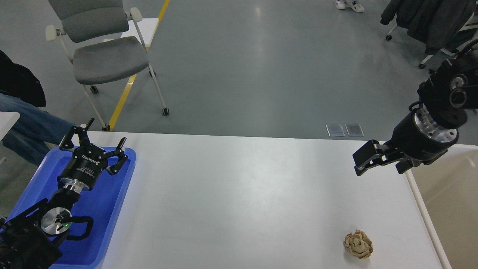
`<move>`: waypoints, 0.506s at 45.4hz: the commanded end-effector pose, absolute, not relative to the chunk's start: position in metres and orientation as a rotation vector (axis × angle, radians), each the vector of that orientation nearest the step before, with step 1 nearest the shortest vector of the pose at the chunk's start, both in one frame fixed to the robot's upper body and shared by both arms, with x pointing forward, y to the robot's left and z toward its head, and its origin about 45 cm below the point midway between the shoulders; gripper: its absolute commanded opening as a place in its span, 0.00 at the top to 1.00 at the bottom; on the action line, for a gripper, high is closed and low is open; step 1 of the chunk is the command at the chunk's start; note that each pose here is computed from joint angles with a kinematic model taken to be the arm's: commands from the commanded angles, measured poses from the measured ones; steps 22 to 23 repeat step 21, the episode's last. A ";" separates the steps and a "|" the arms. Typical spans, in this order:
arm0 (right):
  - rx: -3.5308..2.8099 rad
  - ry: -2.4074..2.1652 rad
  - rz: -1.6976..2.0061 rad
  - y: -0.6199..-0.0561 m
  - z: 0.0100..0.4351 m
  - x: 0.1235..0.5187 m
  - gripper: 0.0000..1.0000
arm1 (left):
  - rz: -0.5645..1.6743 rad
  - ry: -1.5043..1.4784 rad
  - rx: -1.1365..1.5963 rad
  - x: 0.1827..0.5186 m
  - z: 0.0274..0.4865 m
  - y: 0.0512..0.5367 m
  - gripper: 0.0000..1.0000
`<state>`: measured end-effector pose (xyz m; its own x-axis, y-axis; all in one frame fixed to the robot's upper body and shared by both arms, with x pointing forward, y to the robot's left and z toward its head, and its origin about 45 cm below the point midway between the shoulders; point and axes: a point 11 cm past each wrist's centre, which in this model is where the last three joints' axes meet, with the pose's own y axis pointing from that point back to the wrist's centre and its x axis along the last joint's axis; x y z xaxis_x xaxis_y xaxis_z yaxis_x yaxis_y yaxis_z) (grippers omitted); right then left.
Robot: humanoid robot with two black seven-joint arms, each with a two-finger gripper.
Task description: Tidy desktop
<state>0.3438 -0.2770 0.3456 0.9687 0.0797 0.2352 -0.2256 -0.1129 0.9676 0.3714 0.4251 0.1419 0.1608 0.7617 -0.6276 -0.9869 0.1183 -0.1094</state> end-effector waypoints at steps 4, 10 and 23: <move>1.618 -0.143 0.094 -0.301 0.320 0.328 0.00 | 1.352 0.479 -0.577 0.371 0.142 0.425 0.01; 1.648 -0.220 0.013 -0.302 0.314 0.328 0.00 | 1.352 0.479 -0.577 0.371 0.142 0.425 0.01; 1.653 -0.257 0.006 -0.304 0.312 0.330 0.00 | 1.353 0.479 -0.576 0.371 0.142 0.425 0.01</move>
